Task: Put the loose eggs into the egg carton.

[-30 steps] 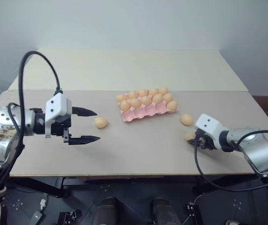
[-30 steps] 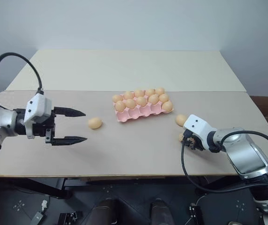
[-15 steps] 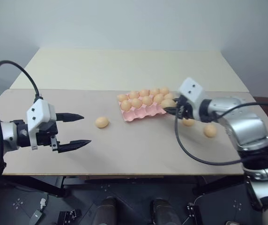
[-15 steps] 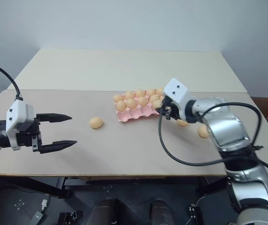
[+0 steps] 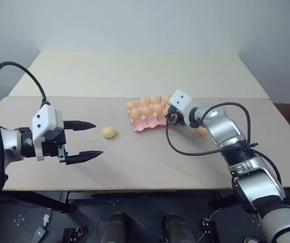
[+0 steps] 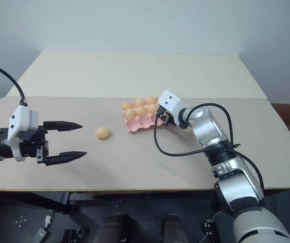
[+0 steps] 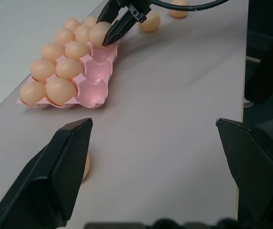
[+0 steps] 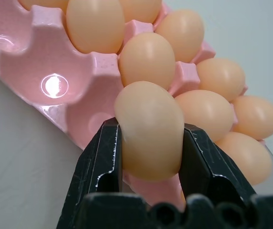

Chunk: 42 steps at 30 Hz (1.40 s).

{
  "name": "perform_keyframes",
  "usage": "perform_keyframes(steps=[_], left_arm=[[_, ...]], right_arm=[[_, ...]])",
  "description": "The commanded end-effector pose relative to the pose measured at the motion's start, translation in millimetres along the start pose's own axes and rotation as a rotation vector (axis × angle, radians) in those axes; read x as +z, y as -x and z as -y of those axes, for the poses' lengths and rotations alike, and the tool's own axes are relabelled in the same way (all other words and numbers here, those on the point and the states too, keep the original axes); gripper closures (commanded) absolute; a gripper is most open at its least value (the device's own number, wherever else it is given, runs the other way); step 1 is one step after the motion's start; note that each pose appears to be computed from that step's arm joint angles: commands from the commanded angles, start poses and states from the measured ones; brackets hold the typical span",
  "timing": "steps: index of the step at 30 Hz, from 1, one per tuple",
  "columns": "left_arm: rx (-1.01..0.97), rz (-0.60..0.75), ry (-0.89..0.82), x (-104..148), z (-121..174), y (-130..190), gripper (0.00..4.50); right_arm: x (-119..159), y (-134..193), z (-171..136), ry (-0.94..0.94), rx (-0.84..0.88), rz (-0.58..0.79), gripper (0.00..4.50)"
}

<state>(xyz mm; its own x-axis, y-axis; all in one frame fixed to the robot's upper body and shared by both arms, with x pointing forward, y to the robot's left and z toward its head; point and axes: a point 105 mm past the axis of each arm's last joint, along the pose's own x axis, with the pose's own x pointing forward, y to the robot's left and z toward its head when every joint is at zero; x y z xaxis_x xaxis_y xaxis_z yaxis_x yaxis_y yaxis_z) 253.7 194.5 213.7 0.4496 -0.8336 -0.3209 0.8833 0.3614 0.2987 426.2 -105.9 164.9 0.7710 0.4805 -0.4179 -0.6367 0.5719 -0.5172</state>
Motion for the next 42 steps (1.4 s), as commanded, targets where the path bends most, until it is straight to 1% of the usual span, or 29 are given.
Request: perform_keyframes(steps=[1, 8, 14, 18, 20, 22, 23, 26, 27, 33, 42], left_arm=[[0.01, 0.004, -0.044, 9.0, 0.7, 1.9, 0.0], [0.013, 0.006, -0.049, 8.9, -0.4, 1.8, 0.0], [0.008, 0.013, -0.057, 10.4, -1.8, 0.1, 0.0], [0.007, 0.015, -0.06, 10.9, -3.2, -0.3, 0.0], [0.007, 0.015, -0.061, 11.3, -3.6, -0.5, 0.0], [0.007, 0.015, -0.062, 11.2, -4.0, -0.5, 0.0], [0.007, 0.015, -0.062, 11.1, -4.1, -0.4, 0.0], [0.009, 0.014, -0.062, 11.0, -4.5, 0.0, 0.0], [0.01, 0.015, -0.062, 11.1, -4.5, 0.1, 0.0], [0.012, 0.016, -0.061, 11.2, -4.7, 0.5, 0.0], [0.006, 0.021, -0.062, 12.0, -5.4, -1.0, 0.0]], right_arm=[[6.0, 2.5, 13.4, 0.049, -0.056, 0.009, 3.1], [8.1, 9.2, 19.9, 0.051, -0.061, 0.018, 3.1], [6.4, 5.1, 23.8, 0.036, -0.078, 0.007, 3.1], [0.4, 1.4, 22.8, 0.033, -0.074, -0.015, 3.1], [-0.3, 0.8, 23.6, 0.034, -0.076, -0.017, 2.39], [0.1, 1.0, 24.2, 0.033, -0.073, -0.016, 1.8], [0.5, 1.5, 24.1, 0.032, -0.068, -0.014, 1.37], [2.4, 3.5, 24.5, 0.031, -0.062, -0.007, 0.28], [3.6, 4.5, 25.4, 0.028, -0.068, 0.001, 0.05], [13.7, 15.2, 26.9, -0.026, -0.06, 0.061, 0.05], [19.0, 33.9, 23.3, -0.075, -0.027, 0.096, 0.05]])
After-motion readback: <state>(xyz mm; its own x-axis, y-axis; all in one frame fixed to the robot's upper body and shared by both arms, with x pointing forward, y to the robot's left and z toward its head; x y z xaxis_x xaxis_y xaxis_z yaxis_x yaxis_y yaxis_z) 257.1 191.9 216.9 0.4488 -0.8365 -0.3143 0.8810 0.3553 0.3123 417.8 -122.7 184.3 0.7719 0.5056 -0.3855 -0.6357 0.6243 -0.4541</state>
